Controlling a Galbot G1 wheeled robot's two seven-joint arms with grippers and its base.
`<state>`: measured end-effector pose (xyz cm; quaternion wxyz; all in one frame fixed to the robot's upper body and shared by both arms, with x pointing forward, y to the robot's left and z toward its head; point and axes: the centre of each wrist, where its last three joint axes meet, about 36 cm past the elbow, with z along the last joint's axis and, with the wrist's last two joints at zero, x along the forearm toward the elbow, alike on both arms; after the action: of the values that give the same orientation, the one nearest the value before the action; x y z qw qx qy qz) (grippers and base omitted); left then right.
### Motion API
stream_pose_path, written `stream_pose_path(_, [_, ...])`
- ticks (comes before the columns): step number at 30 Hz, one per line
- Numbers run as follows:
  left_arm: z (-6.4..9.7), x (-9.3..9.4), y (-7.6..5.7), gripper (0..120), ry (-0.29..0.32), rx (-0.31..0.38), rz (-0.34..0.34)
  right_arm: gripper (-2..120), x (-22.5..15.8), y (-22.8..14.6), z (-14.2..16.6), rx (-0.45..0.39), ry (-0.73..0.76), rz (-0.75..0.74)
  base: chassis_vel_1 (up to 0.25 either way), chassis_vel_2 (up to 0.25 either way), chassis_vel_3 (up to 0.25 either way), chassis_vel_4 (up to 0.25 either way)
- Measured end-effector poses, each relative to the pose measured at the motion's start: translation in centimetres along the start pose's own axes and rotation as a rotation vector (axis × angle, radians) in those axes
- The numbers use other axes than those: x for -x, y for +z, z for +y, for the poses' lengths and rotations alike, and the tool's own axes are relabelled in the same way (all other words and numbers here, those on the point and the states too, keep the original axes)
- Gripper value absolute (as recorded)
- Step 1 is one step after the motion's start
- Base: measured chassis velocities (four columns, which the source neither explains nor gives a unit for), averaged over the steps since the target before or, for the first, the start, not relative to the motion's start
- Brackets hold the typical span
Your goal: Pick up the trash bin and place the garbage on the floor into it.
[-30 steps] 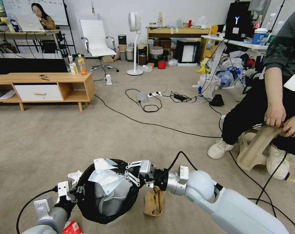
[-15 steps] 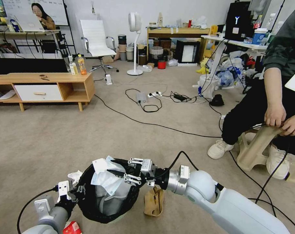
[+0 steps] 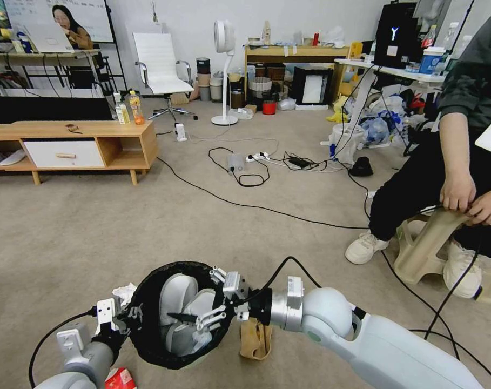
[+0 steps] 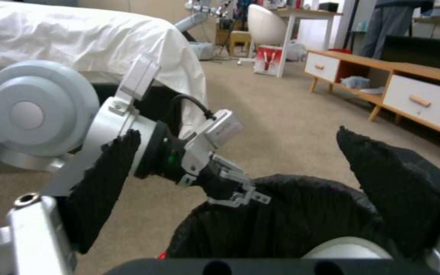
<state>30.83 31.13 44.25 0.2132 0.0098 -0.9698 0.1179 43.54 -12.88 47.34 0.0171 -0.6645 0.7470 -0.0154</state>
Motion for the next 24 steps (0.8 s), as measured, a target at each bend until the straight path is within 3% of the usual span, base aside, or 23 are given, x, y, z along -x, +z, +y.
stream_pose_path(14, [0.0,0.0,0.1,5,0.002,0.0,0.003,100,-1.4,0.6,0.1,0.005,0.035,-0.005,0.0,0.0,0.0,0.0])
stream_pose_path(20, [0.0,0.0,0.2,5,0.001,0.001,0.003,100,-1.6,-0.9,-0.4,-0.059,0.046,-0.053,0.0,0.0,0.0,0.0])
stream_pose_path(24, [0.0,0.0,0.2,5,0.0,0.002,0.004,100,-2.1,-4.0,-1.1,-0.124,0.074,-0.123,0.0,0.0,0.0,0.0])
